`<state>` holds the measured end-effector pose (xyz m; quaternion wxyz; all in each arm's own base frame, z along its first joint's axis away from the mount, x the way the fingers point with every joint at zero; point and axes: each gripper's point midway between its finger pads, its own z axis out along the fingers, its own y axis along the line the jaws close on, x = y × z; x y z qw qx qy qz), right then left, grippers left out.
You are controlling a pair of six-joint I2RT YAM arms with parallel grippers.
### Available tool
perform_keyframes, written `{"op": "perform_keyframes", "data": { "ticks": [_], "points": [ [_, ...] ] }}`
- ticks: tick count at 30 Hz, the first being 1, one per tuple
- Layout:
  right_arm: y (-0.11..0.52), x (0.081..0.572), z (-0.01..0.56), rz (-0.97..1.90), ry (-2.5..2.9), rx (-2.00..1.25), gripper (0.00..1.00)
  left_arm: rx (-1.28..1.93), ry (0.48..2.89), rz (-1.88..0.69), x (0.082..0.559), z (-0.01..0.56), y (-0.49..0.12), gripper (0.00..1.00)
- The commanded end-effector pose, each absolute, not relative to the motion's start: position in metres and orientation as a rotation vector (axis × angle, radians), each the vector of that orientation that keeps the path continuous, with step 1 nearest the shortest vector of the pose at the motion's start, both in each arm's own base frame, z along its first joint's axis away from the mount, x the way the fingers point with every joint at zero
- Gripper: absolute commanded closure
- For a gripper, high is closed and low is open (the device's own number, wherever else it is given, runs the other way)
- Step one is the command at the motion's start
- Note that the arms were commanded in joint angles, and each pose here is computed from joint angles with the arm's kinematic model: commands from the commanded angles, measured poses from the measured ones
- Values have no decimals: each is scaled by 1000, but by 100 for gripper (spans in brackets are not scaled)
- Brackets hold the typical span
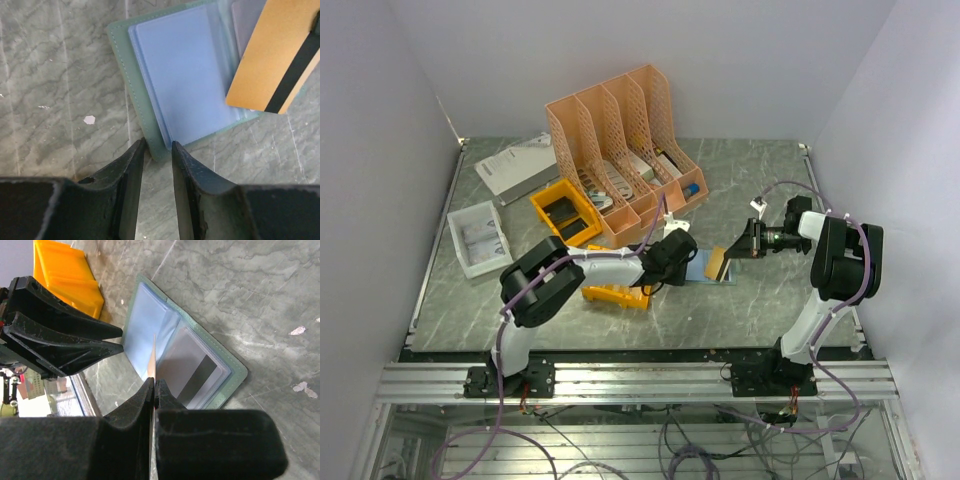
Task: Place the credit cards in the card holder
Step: Insert the credit card into the card holder.
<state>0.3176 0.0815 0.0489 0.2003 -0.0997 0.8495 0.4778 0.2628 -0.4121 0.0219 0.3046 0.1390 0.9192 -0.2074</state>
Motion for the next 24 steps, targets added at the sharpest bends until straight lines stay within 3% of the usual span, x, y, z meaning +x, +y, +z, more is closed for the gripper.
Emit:
{"op": "perform_keyframes", "data": {
  "ticks": [1,24],
  "points": [
    [75,321,40,1296,2405,-258,100,379,2433,-440,271,20,-406,60],
    [85,329,6,1211,2640,-297,100,420,2459,-392,273,8,-408,60]
  ]
}}
